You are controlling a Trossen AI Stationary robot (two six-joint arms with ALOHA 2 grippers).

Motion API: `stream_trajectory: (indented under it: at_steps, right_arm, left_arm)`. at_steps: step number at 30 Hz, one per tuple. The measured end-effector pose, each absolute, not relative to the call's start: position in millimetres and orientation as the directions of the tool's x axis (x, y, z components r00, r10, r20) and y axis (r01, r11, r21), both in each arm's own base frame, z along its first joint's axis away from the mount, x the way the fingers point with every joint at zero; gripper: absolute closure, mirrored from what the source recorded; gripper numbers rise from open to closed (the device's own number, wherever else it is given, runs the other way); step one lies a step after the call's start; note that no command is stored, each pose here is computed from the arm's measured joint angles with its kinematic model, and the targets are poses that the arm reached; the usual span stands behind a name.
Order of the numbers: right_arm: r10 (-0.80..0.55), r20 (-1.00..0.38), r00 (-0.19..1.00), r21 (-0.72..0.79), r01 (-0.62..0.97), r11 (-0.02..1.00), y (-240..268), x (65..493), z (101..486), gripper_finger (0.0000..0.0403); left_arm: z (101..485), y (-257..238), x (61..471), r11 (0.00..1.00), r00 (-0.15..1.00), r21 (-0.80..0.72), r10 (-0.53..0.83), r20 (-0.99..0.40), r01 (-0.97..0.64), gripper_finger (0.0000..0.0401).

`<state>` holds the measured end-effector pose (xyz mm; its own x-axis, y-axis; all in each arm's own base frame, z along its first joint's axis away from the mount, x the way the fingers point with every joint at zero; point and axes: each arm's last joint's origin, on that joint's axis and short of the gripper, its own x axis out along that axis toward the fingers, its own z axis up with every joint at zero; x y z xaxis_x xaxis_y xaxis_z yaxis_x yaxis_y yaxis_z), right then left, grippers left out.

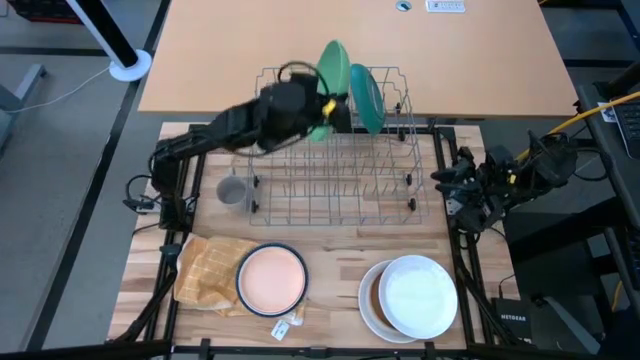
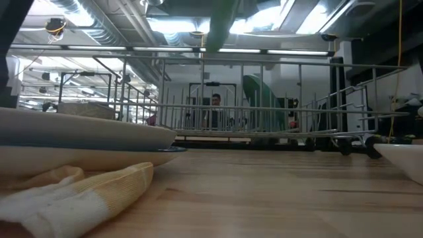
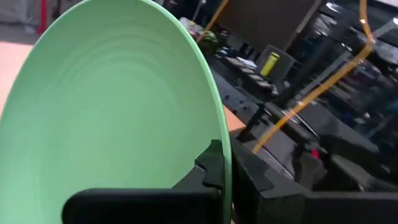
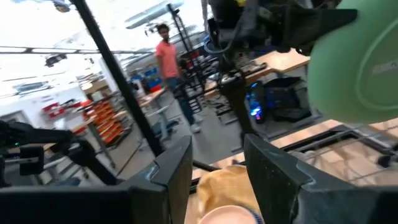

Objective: Sort dishes
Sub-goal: Put the light green plate in the dish rack

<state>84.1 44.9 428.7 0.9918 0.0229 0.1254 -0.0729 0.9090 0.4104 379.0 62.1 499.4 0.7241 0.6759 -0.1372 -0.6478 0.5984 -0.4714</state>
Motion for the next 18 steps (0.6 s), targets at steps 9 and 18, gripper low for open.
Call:
stream_trajectory:
  at_steps: [9, 18]
  right_arm:
    - [-0.181, 0.113, 0.977, 0.374, 0.127, 0.919, 20, 60, 426, 0.0251]
    - [-0.360, 0.063, 0.931, 0.319, 0.324, 0.891, 9, 51, 420, 0.0251]
  left_arm:
    - [475, 160, 379, 0.534, 0.757, -0.664, 0.649, -0.074, -0.523, 0.0401]
    - [409, 219, 383, 0.418, 0.769, -0.845, 0.639, 0.011, -0.334, 0.0401]
